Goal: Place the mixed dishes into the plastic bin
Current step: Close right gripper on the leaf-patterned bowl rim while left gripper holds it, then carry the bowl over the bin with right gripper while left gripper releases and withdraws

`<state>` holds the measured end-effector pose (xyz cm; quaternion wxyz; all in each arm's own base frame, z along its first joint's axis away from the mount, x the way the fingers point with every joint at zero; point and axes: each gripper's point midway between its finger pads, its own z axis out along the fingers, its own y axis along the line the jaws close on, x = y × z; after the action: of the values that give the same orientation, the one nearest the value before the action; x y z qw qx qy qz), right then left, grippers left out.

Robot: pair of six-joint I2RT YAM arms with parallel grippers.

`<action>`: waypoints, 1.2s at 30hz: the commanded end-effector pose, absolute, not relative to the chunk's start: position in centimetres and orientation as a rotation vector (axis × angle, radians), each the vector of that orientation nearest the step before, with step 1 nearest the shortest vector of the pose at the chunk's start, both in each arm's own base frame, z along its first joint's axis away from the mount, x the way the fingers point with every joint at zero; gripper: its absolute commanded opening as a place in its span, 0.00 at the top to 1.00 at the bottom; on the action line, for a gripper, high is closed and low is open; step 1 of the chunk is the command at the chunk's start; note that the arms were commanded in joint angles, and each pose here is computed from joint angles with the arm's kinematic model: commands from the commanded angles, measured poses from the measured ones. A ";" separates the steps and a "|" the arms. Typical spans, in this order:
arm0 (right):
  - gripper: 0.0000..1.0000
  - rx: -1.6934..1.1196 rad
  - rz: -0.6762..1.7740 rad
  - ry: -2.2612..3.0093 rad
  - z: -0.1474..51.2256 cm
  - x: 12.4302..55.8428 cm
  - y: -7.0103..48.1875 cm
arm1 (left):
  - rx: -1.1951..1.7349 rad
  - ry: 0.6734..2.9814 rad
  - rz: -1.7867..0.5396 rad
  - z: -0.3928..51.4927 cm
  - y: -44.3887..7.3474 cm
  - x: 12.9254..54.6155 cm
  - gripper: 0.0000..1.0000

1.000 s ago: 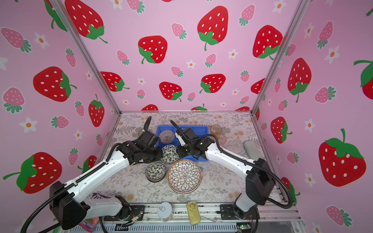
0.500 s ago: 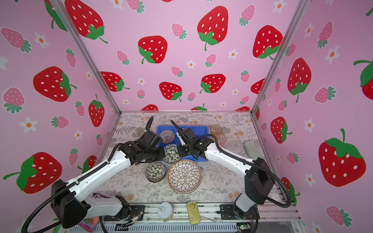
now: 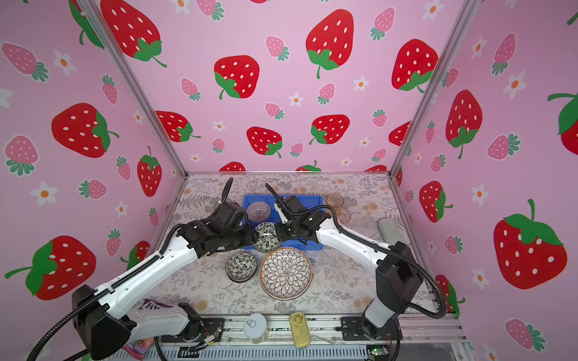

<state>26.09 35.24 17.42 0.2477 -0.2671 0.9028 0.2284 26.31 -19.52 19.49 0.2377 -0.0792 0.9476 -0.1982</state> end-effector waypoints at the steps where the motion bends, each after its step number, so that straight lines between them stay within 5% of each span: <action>1: 1.00 -0.715 0.679 2.400 20.3 27.0 36.1 | -0.224 2.548 -0.522 20.7 -18.8 26.4 0.35; 5: 1.00 -0.718 0.670 2.381 21.5 27.8 36.4 | -0.231 2.519 -0.492 21.8 -17.8 26.2 0.20; 11: 1.00 -0.680 0.657 2.389 22.3 29.3 36.9 | -0.278 2.485 -0.429 22.4 -15.5 25.4 0.13; 36: 1.00 -0.341 0.847 2.411 20.2 39.6 41.8 | -0.527 2.402 -0.271 21.9 -6.2 20.0 0.08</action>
<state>38.91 40.13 17.51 0.2599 -0.1396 0.9153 0.2741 20.62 -7.62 22.36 0.3313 -0.1861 0.9155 -0.1319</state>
